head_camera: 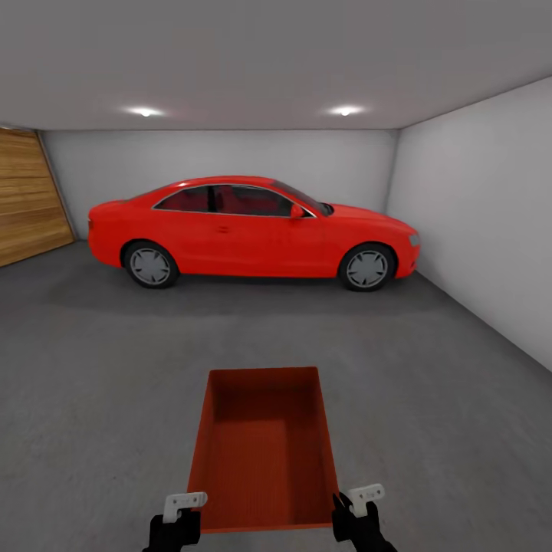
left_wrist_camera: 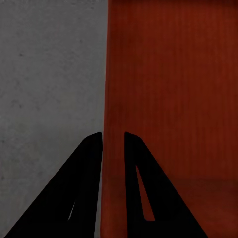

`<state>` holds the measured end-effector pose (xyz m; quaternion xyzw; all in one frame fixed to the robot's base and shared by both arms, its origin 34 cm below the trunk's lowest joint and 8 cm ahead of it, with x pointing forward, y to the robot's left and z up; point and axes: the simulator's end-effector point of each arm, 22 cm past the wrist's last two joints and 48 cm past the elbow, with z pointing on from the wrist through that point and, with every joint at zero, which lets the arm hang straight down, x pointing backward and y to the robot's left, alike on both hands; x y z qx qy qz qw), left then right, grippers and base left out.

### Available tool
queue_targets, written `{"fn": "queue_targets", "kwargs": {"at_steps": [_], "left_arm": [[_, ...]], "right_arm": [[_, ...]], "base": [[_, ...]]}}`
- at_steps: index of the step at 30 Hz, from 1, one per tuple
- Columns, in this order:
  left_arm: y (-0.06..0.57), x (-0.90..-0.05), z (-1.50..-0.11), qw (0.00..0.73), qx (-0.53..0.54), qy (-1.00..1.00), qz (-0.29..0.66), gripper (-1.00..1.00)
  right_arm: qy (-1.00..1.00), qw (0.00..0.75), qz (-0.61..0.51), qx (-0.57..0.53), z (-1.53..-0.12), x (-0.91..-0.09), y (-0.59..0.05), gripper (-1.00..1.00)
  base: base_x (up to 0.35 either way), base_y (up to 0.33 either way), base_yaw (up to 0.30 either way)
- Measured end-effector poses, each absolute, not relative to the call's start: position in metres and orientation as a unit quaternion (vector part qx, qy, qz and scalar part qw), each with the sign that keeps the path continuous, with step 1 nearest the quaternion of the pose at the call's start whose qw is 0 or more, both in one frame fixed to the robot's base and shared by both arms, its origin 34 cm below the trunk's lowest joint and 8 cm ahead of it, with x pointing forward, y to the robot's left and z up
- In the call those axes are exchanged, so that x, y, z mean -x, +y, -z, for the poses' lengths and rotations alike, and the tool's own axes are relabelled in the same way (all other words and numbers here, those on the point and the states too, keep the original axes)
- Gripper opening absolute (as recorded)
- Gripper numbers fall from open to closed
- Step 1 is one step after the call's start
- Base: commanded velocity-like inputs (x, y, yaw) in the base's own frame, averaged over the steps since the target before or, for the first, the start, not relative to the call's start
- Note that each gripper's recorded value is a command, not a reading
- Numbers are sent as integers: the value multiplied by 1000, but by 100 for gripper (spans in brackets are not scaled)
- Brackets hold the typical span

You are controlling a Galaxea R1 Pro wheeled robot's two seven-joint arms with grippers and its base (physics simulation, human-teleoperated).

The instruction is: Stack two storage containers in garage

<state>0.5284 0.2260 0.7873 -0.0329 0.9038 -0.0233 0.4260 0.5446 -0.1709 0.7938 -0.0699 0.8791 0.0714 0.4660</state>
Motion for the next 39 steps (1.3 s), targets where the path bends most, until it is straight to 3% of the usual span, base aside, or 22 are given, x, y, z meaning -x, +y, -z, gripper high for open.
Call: {"fn": "queue_targets", "kwargs": {"at_steps": [29,39], "left_arm": [[226,-528,-787,426,33,904,23,-100],[226,-529,-787,426,33,904,23,-100]], "right_arm": [[879,466,-71,70,-794,-545,-171,-100],[879,466,-71,70,-794,-545,-171,-100]], "base": [[323,0,0],[35,0,-209]]}}
